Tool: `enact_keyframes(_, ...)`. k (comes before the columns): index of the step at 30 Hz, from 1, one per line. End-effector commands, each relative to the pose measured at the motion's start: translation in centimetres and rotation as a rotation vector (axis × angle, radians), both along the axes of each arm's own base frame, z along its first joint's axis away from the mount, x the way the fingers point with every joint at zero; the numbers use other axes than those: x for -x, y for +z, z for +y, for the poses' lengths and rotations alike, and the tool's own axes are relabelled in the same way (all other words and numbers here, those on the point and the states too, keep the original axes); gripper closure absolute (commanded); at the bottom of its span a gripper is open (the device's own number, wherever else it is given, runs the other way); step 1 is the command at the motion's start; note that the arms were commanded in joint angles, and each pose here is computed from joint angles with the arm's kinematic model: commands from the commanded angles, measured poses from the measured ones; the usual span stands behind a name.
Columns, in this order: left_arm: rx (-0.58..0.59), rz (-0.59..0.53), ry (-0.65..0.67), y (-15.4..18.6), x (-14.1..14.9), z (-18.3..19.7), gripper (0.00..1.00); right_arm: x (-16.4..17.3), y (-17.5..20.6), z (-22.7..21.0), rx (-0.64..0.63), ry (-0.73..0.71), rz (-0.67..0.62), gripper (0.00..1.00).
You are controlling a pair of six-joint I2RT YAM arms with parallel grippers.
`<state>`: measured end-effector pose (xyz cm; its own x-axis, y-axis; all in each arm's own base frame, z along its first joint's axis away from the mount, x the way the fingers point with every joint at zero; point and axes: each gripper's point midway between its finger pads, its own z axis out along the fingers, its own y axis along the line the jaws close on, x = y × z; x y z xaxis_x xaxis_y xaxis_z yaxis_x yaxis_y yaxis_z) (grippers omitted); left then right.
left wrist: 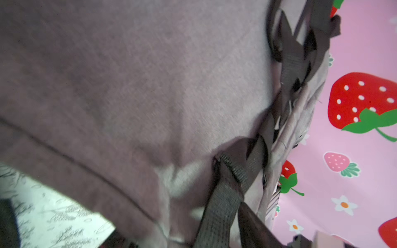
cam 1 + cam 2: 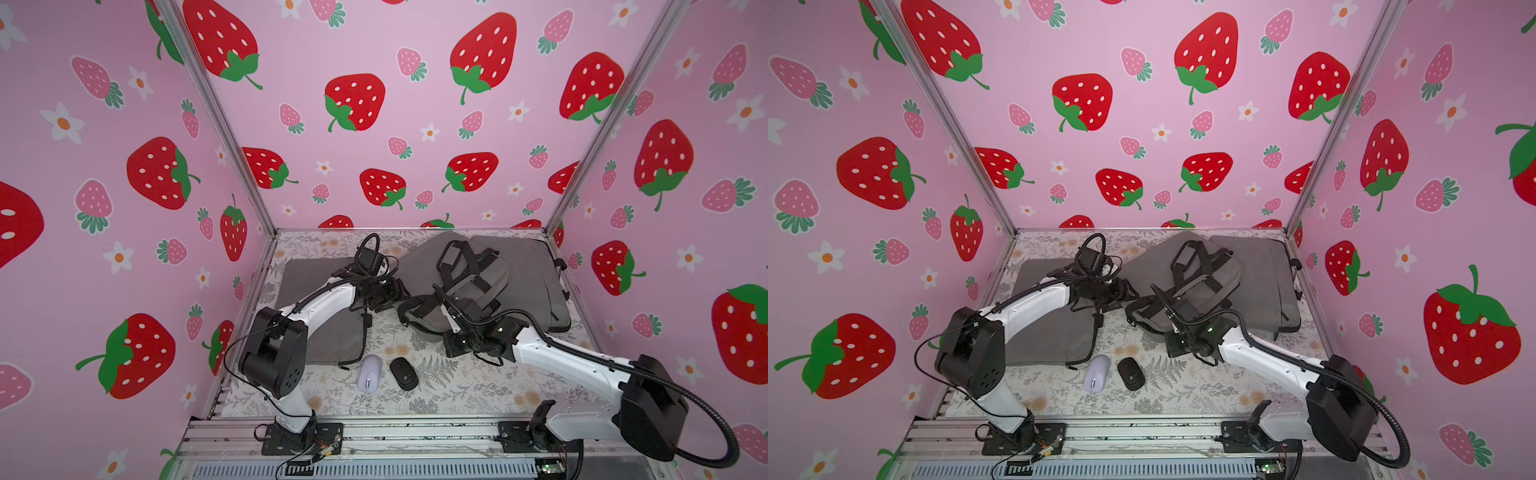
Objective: Put the mouse into the laptop bag
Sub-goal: Unzip the zipper on the zippered laptop bag.
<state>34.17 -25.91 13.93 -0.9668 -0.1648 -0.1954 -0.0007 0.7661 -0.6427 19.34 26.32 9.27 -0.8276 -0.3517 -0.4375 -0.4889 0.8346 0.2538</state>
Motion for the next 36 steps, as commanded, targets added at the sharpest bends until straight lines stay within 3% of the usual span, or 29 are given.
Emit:
enact_keyframes(1,-0.025,-0.049,-0.066,2.7,4.2,-0.5,0.29,0.1,1.7,3.4,-0.117,0.089,0.011,1.0)
enact_keyframes(5,-0.071,0.022,-0.082,1.0,8.8,-0.3,0.29,-0.2,2.3,4.3,-0.152,0.105,0.01,1.0)
enact_keyframes(10,-0.055,0.014,-0.056,0.5,10.6,-1.2,0.24,-0.2,2.1,4.6,-0.184,0.118,0.025,1.0)
enact_keyframes(16,-0.073,0.053,-0.101,-2.0,9.3,-4.8,0.27,0.3,2.1,3.5,-0.178,0.112,0.013,1.0)
enact_keyframes(23,-0.065,0.018,-0.116,-1.5,7.0,-7.6,0.27,0.4,1.5,2.8,-0.171,0.1,-0.004,1.0)
enact_keyframes(29,-0.019,-0.06,-0.038,0.6,7.0,-6.6,0.24,0.1,1.7,2.7,-0.173,0.102,-0.021,1.0)
enact_keyframes(32,-0.048,-0.068,0.03,0.4,7.0,-5.0,0.19,-0.2,2.1,2.9,-0.188,0.111,-0.021,1.0)
enact_keyframes(36,-0.039,-0.048,0.028,-0.4,6.6,-6.0,0.17,-0.1,2.3,3.3,-0.201,0.124,-0.017,1.0)
